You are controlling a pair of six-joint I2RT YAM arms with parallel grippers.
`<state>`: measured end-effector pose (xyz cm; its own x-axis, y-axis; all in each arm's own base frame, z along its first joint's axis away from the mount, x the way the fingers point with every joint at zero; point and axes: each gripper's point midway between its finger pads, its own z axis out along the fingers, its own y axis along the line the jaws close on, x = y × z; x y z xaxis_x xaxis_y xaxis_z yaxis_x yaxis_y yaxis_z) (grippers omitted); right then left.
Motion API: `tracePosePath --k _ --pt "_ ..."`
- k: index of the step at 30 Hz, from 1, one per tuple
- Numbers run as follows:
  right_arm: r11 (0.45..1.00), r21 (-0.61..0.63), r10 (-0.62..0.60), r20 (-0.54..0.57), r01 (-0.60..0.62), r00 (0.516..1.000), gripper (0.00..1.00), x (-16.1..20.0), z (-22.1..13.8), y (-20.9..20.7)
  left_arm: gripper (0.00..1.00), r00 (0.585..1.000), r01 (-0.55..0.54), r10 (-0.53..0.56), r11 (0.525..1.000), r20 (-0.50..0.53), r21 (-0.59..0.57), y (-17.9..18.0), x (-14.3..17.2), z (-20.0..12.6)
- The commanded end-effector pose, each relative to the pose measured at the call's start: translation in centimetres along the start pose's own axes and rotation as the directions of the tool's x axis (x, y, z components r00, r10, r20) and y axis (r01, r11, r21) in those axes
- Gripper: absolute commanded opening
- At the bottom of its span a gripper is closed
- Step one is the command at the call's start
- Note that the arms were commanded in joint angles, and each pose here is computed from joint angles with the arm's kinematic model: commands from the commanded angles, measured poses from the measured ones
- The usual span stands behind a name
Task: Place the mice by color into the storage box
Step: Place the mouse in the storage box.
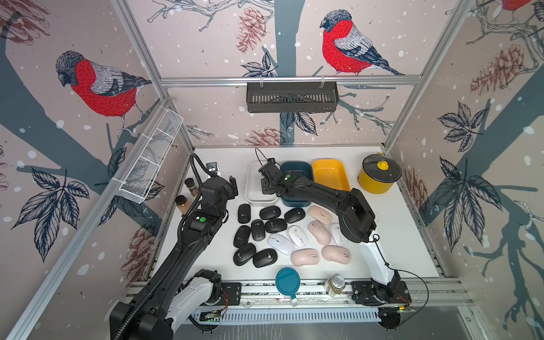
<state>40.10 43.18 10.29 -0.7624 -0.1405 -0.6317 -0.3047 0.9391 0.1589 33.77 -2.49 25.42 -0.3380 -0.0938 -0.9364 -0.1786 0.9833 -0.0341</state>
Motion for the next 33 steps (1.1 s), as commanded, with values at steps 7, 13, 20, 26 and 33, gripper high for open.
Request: tracePosePath --k 7,13,20,26,33 --pt "0.998 0.05 0.029 -0.002 -0.028 1.0 0.53 0.6 0.7 -0.9 0.83 1.0 0.009 -0.009 1.0 0.012 0.008 -0.1 -0.3 -0.1" --pt "0.997 0.067 0.038 -0.007 -0.037 0.999 0.54 0.9 1.0 -1.2 0.83 1.0 0.007 -0.007 1.0 0.012 0.008 -0.1 -0.3 -0.1" --pt "0.996 0.068 0.051 -0.013 -0.05 0.999 0.57 1.1 1.5 -1.2 0.83 1.0 0.008 -0.008 1.0 0.007 0.009 -0.1 -0.1 0.1" --pt "0.997 0.057 0.058 -0.006 -0.058 0.998 0.67 0.7 1.3 -0.8 0.83 1.0 0.005 -0.005 1.0 0.01 0.003 0.0 -0.2 0.1" --pt "0.998 0.026 0.062 0.032 -0.063 0.998 0.7 -1.1 0.0 0.0 0.83 1.0 0.005 -0.005 1.0 0.009 -0.003 0.1 -0.1 0.2"
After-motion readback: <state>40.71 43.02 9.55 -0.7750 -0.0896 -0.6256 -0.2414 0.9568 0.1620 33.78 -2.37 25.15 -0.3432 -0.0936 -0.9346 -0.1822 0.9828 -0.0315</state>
